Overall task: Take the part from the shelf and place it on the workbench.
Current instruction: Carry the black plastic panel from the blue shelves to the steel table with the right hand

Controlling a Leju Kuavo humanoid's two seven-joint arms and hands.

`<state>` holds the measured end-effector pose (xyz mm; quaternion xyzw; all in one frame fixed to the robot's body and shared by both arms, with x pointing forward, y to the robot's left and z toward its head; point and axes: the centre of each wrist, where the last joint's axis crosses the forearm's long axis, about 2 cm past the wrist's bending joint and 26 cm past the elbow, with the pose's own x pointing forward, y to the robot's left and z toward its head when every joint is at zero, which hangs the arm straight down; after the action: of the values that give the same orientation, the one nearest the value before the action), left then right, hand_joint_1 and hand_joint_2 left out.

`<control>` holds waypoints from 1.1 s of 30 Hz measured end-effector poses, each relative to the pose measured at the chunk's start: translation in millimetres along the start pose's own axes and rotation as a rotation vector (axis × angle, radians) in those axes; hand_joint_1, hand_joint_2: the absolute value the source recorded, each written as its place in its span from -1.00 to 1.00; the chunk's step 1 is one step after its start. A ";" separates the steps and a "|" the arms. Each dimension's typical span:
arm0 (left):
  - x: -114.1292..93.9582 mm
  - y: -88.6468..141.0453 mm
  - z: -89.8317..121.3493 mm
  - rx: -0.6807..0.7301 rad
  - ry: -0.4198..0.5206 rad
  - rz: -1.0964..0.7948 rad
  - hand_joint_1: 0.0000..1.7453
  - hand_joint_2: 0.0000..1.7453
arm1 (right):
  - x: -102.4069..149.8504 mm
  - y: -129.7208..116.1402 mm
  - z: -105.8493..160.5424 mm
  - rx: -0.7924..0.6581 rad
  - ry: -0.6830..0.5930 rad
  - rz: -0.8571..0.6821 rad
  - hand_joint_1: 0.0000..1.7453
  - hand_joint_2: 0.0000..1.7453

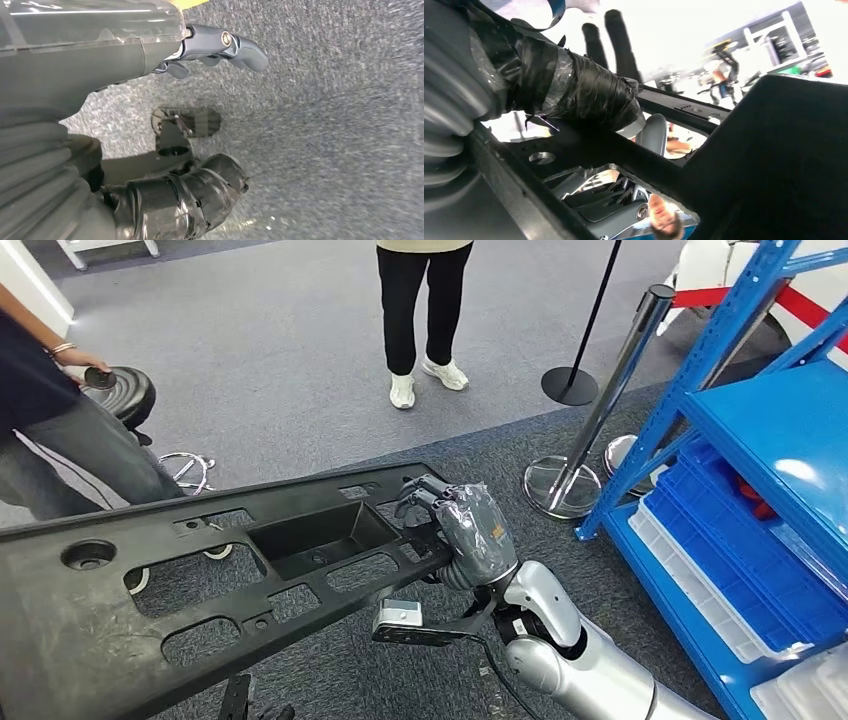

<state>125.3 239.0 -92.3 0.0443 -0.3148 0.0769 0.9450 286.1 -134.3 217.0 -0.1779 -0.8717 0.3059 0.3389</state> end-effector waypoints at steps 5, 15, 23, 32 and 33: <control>-1.2 1.0 0.3 0.001 0.001 -0.004 -1.00 1.00 | 1.4 -2.0 -0.8 -0.011 -0.008 -0.024 1.00 1.00; -0.4 0.8 0.0 -0.001 -0.002 -0.010 -1.00 1.00 | 0.3 -2.6 4.3 -0.016 -0.001 -0.073 1.00 1.00; -6.2 3.3 2.0 0.002 0.009 -0.014 -1.00 1.00 | 2.3 -6.0 5.9 -0.026 -0.012 -0.173 1.00 1.00; -5.7 3.2 1.8 0.002 0.007 -0.016 -1.00 1.00 | 4.0 -7.4 7.4 -0.025 -0.016 -0.182 1.00 1.00; -6.1 3.3 2.0 0.003 0.008 -0.016 -1.00 1.00 | 4.1 -7.6 7.3 -0.024 -0.017 -0.182 1.00 1.00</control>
<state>118.7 241.2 -94.3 0.0477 -0.3107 0.0697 0.9468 277.2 -140.9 219.7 -0.0993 -0.8907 0.2650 0.3559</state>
